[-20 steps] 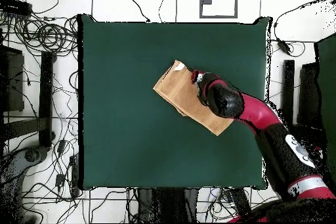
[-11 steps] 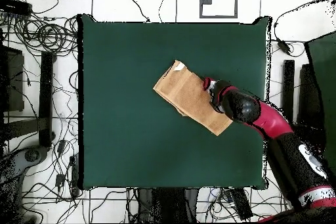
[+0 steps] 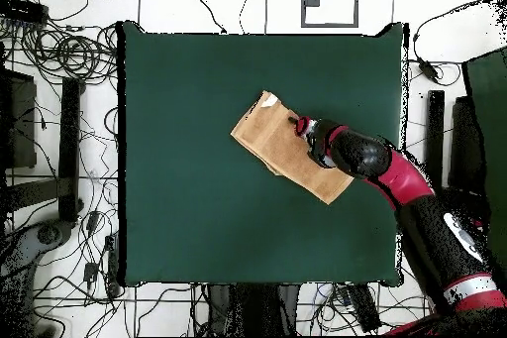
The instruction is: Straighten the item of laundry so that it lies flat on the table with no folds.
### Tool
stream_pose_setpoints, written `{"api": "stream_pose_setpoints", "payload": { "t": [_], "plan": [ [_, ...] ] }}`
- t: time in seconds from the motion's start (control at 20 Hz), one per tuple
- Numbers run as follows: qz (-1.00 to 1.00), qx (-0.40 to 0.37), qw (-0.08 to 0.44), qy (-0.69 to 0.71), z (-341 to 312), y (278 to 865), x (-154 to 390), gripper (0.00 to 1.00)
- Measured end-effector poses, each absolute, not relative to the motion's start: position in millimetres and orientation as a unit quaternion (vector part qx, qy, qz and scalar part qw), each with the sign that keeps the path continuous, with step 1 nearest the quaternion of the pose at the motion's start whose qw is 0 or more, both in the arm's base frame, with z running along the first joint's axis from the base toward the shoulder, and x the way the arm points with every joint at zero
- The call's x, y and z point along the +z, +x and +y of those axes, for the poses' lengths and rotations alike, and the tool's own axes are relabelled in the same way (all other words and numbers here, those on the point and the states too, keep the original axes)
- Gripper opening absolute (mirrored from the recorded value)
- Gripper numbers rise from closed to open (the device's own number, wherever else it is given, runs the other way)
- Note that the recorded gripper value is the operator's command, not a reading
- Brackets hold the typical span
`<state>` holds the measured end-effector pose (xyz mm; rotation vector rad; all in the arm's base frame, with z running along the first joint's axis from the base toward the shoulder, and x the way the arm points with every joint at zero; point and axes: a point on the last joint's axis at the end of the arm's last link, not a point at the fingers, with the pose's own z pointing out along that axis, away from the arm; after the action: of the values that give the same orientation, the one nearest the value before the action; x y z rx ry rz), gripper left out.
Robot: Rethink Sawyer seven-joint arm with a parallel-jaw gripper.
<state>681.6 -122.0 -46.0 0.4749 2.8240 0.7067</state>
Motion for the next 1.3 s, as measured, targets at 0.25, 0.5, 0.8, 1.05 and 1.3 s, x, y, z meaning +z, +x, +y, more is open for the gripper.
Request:
{"api": "stream_pose_setpoints", "payload": {
  "t": [0.25,0.5,0.8,1.05,1.3],
  "plan": [
    [0.948,0.267,0.068,0.159,-107.5,682.5,-46.1,1.0],
    [0.941,0.297,0.036,0.156,-90.0,679.3,-48.6,1.0],
    [0.934,0.322,0.015,0.153,-74.2,676.1,-51.8,1.0],
    [0.931,0.332,0.008,0.15,-66.1,675.1,-53.5,1.0],
    [0.93,0.336,0.001,0.151,-65.5,674.3,-52.7,1.0]
  ]
}}
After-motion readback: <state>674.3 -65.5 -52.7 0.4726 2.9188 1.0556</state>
